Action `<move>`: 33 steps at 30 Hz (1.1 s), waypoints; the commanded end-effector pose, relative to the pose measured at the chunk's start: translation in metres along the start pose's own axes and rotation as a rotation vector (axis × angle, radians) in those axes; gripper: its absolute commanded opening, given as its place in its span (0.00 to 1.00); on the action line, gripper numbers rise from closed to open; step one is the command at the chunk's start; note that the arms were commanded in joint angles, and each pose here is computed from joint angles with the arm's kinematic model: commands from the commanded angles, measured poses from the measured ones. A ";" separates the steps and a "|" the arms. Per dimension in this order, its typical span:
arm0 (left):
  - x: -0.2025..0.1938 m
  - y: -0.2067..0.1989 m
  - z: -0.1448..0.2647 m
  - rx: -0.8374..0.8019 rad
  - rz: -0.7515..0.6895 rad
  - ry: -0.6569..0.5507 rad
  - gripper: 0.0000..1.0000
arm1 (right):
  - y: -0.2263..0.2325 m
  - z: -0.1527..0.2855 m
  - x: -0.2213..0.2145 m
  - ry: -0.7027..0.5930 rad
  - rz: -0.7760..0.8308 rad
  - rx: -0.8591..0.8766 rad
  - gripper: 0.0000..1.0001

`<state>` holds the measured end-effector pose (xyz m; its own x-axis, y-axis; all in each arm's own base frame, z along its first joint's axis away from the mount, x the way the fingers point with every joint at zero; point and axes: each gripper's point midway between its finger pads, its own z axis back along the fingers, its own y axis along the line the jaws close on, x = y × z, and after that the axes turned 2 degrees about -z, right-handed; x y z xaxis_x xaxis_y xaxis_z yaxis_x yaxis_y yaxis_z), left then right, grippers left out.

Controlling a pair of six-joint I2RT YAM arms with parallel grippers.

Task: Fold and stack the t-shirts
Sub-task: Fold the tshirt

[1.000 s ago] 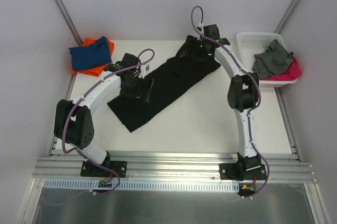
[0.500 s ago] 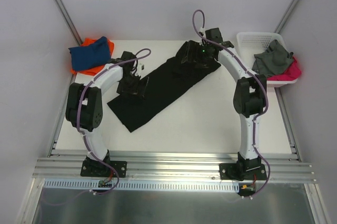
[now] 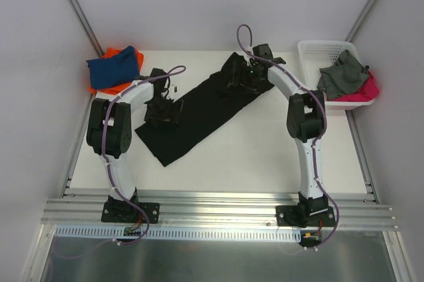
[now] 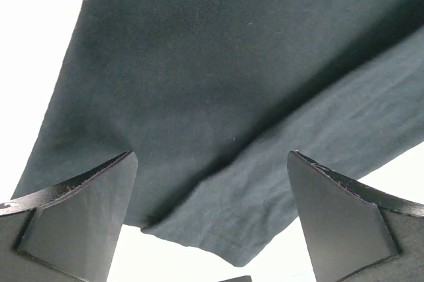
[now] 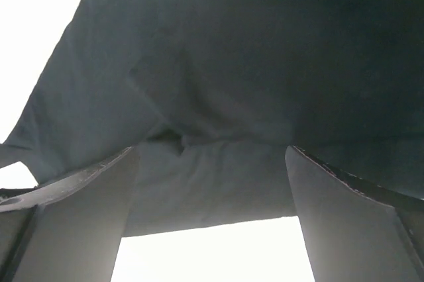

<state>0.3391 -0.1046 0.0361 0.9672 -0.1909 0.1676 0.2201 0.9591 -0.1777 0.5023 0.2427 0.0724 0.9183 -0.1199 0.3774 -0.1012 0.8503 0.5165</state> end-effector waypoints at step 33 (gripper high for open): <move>-0.109 -0.105 -0.021 -0.197 -0.137 0.263 0.92 | 0.008 -0.033 0.059 -0.113 -0.015 0.099 0.97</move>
<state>0.2405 -0.1718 0.0250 0.9311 -0.3636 0.0301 0.3566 0.8893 -0.2862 0.5538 0.2520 0.0555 0.8994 -0.1747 0.4007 -0.0974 0.8135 0.5734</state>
